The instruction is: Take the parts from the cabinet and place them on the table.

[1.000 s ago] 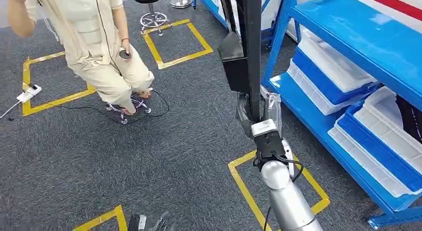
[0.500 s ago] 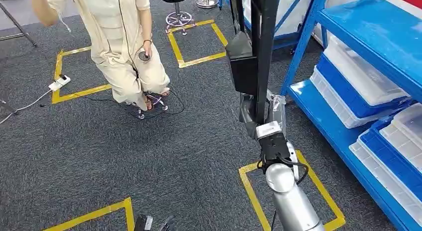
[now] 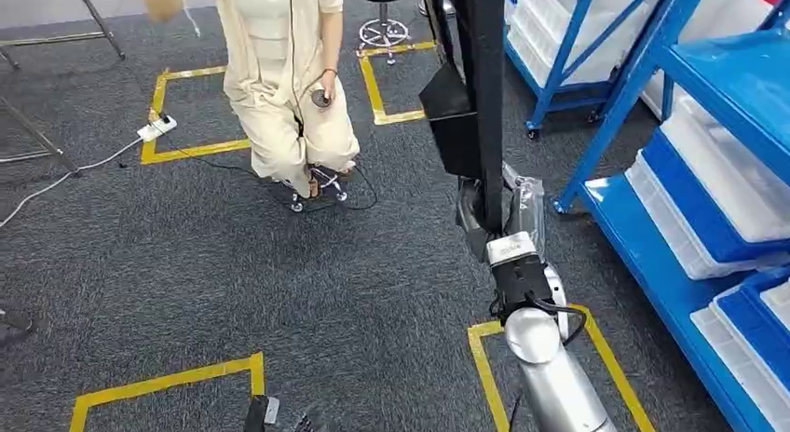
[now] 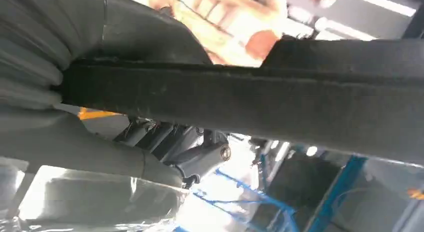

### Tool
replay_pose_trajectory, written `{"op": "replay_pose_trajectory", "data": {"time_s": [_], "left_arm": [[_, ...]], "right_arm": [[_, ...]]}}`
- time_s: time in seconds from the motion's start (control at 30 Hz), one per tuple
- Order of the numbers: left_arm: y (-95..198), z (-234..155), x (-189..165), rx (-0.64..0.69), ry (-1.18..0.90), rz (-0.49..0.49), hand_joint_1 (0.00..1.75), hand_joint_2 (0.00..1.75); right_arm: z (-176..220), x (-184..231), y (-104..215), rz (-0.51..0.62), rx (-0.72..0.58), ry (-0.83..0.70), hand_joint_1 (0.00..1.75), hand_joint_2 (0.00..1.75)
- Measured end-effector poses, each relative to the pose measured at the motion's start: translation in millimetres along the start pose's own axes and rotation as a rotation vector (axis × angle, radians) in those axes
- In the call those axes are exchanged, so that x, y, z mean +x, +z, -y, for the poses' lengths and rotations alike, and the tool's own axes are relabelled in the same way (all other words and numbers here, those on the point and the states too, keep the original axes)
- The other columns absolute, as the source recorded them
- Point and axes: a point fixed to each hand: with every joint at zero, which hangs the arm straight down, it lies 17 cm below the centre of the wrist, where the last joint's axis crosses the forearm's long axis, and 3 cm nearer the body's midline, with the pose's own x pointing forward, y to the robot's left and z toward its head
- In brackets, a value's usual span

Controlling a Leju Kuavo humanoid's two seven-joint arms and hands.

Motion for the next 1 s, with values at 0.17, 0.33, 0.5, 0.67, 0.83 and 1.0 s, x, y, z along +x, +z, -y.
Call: {"op": "replay_pose_trajectory", "data": {"time_s": [0.17, 0.33, 0.5, 0.67, 0.83, 1.0], "left_arm": [[0, 0, -1, 0.003, 0.001, -0.001, 0.0, 1.75], [0, -3, 0, 0.018, 0.008, 0.007, 0.0, 1.75], [1, -9, 4, 0.046, 0.017, 0.037, 0.0, 1.75], [2, -10, 2, 0.055, 0.018, 0.041, 0.0, 1.75], [1, -9, 5, 0.054, 0.015, 0.047, 0.0, 1.75], [0, -8, 5, 0.052, 0.018, 0.048, 0.0, 1.75]], "right_arm": [[1, -5, 2, -0.006, 0.01, 0.007, 1.75, 1.75], [1, -3, 0, 0.001, 0.014, 0.006, 1.75, 1.75], [-4, 6, -10, 0.027, 0.02, -0.017, 1.75, 1.75], [-7, 6, -13, 0.03, 0.024, -0.024, 1.75, 1.75], [-7, 10, -18, 0.042, 0.018, -0.026, 1.75, 1.75], [-8, 12, -19, 0.044, 0.019, -0.026, 1.75, 1.75]]}}
